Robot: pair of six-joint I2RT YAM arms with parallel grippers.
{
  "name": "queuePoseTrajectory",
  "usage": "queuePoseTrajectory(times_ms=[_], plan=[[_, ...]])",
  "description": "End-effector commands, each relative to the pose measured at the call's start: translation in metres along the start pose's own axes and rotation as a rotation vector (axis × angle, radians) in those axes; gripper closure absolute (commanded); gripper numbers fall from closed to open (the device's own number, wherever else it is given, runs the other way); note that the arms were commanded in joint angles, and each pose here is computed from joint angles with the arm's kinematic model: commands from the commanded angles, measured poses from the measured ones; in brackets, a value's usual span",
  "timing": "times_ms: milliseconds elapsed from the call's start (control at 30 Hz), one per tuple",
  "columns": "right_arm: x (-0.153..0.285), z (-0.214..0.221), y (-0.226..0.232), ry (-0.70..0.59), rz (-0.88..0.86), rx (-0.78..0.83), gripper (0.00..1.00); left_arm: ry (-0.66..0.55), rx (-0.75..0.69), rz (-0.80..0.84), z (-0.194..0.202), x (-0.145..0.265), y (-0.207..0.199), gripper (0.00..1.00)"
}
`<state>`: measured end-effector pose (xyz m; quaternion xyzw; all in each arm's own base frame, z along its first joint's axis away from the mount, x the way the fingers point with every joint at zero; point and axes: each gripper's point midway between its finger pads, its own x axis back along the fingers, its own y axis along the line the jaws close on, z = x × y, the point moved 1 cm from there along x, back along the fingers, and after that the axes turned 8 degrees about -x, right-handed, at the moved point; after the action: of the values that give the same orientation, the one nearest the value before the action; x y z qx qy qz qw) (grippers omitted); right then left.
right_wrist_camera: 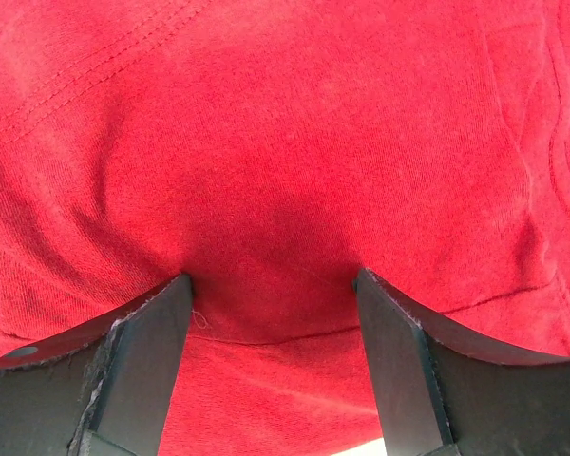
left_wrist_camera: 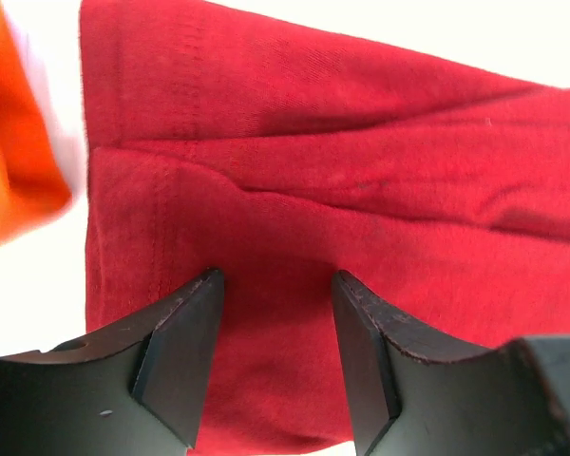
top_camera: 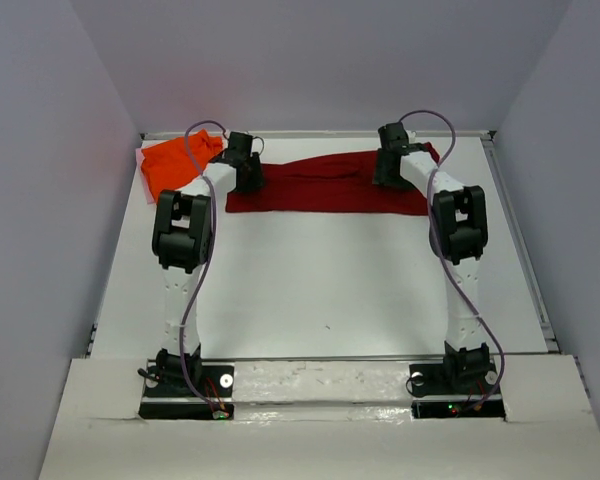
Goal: Fold and stack the t-shirts
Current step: Rotate the tshirt 90 degrees
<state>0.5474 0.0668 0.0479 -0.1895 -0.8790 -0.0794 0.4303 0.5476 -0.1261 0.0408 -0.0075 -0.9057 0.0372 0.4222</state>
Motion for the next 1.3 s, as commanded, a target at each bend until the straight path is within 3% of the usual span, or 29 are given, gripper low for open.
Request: queuePoseTrajectory(times_ms=[0,300,467,800,967,1267], plan=[[-0.01,0.0,-0.005,0.009,0.035,0.015,0.25,0.148,-0.018,0.013,0.05,0.026,-0.002,0.37],[-0.011,-0.016,0.005,-0.02,0.002,0.022,0.25,0.277,-0.069,0.087,0.137,0.072,-0.028,0.37],[-0.01,-0.011,0.012,0.007,-0.037,0.009,0.27,0.255,-0.086,0.177,0.163,0.106,-0.058,0.38],[0.0,-0.011,0.018,0.014,-0.101,0.022,0.27,0.342,-0.168,0.26,0.252,0.147,-0.086,0.38],[-0.005,-0.02,0.038,0.01,-0.179,0.044,0.27,0.371,-0.142,0.342,0.285,0.166,-0.096,0.38],[0.0,-0.026,0.086,0.025,-0.425,0.015,0.26,0.369,-0.184,0.385,0.304,0.189,-0.104,0.38]])
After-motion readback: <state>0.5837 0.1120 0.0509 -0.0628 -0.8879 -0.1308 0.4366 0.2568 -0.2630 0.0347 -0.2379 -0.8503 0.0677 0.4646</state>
